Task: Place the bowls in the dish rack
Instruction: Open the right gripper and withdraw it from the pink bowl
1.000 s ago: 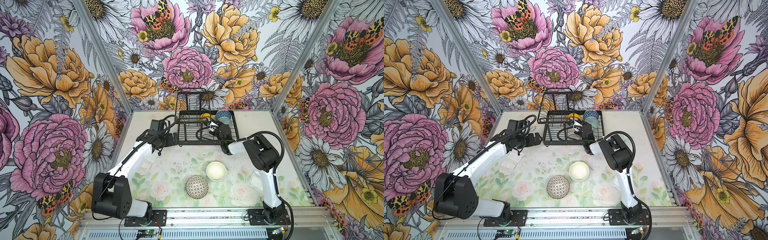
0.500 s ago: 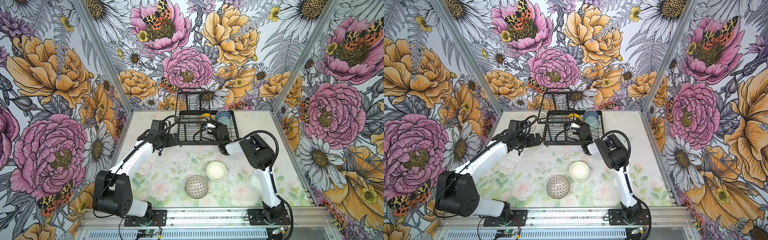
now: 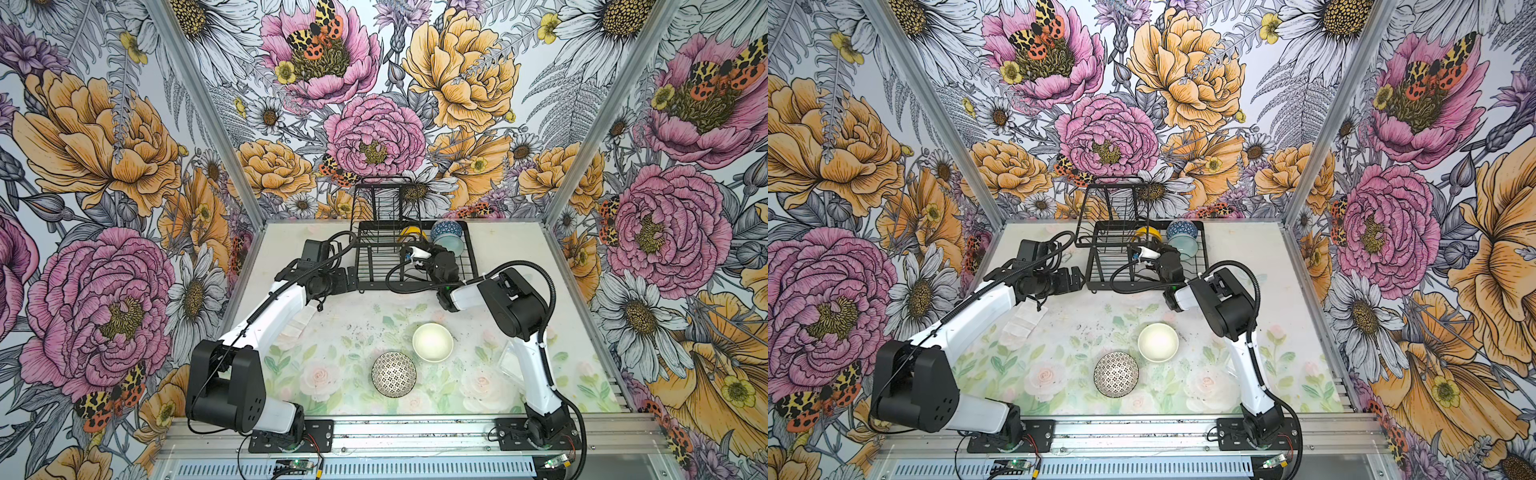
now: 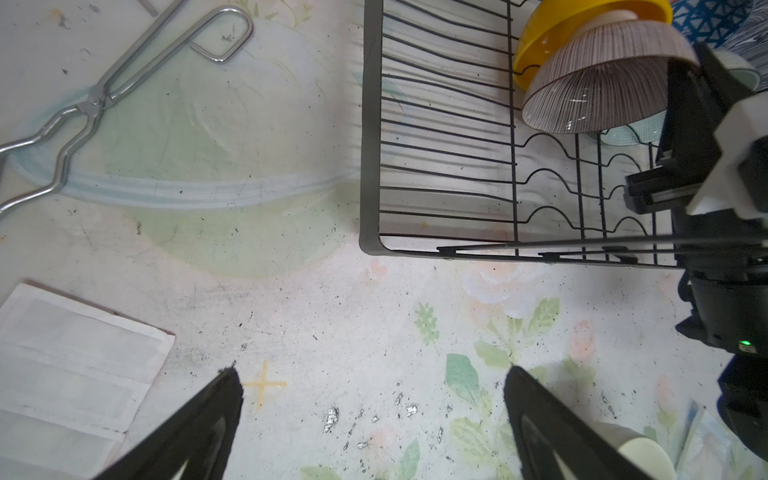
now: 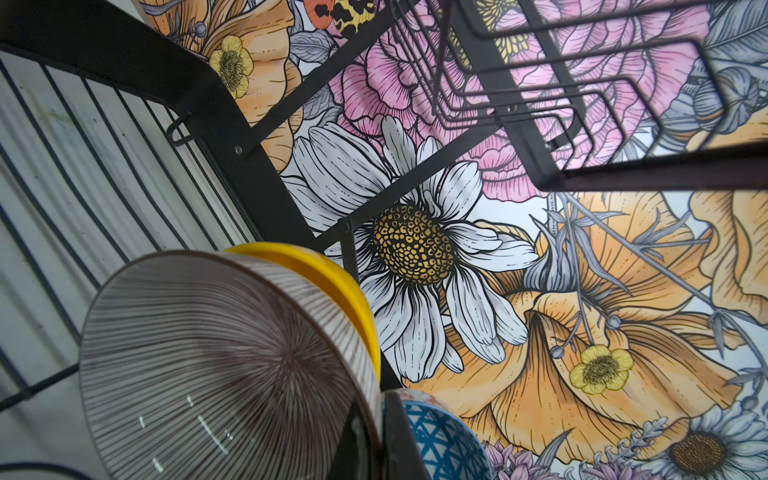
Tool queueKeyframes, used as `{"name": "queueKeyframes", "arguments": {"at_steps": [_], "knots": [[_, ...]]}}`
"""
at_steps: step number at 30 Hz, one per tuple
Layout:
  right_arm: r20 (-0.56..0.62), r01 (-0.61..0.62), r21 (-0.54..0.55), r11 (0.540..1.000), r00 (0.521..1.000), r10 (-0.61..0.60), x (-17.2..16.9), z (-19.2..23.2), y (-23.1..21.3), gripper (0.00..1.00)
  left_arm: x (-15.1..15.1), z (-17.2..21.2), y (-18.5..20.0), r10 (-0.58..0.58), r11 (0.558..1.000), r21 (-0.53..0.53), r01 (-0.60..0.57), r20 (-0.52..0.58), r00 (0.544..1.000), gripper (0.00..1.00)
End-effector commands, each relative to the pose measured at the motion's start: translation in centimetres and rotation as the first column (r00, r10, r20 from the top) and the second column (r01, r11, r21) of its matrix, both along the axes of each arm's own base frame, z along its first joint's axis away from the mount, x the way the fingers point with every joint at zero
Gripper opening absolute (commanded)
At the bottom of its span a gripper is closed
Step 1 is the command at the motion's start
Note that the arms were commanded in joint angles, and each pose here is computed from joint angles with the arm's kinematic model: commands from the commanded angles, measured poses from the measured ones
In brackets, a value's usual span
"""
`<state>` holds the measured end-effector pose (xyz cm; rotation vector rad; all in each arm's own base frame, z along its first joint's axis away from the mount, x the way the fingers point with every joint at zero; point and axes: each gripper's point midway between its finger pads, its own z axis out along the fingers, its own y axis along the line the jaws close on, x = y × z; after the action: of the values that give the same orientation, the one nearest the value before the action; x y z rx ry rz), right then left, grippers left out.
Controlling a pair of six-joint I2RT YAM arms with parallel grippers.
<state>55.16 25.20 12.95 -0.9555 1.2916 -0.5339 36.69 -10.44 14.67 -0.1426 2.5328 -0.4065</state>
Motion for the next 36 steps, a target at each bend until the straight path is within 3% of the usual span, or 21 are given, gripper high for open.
{"name": "queueKeyframes", "arguments": {"at_steps": [1,12,20,30,36], "knots": [[0.009,-0.048,0.068,0.997,0.999,0.047,-0.7,1.8,0.7,0.00,0.6,0.6,-0.1,-0.013,1.000,-0.015,0.014,0.025,1.000,0.99],[-0.035,-0.047,0.105,0.993,0.998,0.051,-1.3,1.6,0.3,0.00,0.4,0.6,-0.1,-0.013,1.000,-0.016,0.013,0.025,1.000,0.99],[-0.040,-0.043,0.122,0.992,0.998,0.048,-1.4,1.9,-0.1,0.17,0.0,0.5,0.0,-0.011,1.000,-0.016,0.011,0.024,1.000,0.99],[-0.033,-0.040,0.132,0.990,0.998,0.044,-1.7,2.8,-0.4,0.49,-0.3,0.8,0.1,-0.008,1.000,-0.016,0.008,0.033,0.999,0.99],[-0.029,-0.029,0.155,0.987,0.999,0.034,-2.2,3.6,-1.1,0.78,-0.4,0.9,0.2,-0.007,1.000,-0.015,0.007,0.036,0.999,0.99]]}}
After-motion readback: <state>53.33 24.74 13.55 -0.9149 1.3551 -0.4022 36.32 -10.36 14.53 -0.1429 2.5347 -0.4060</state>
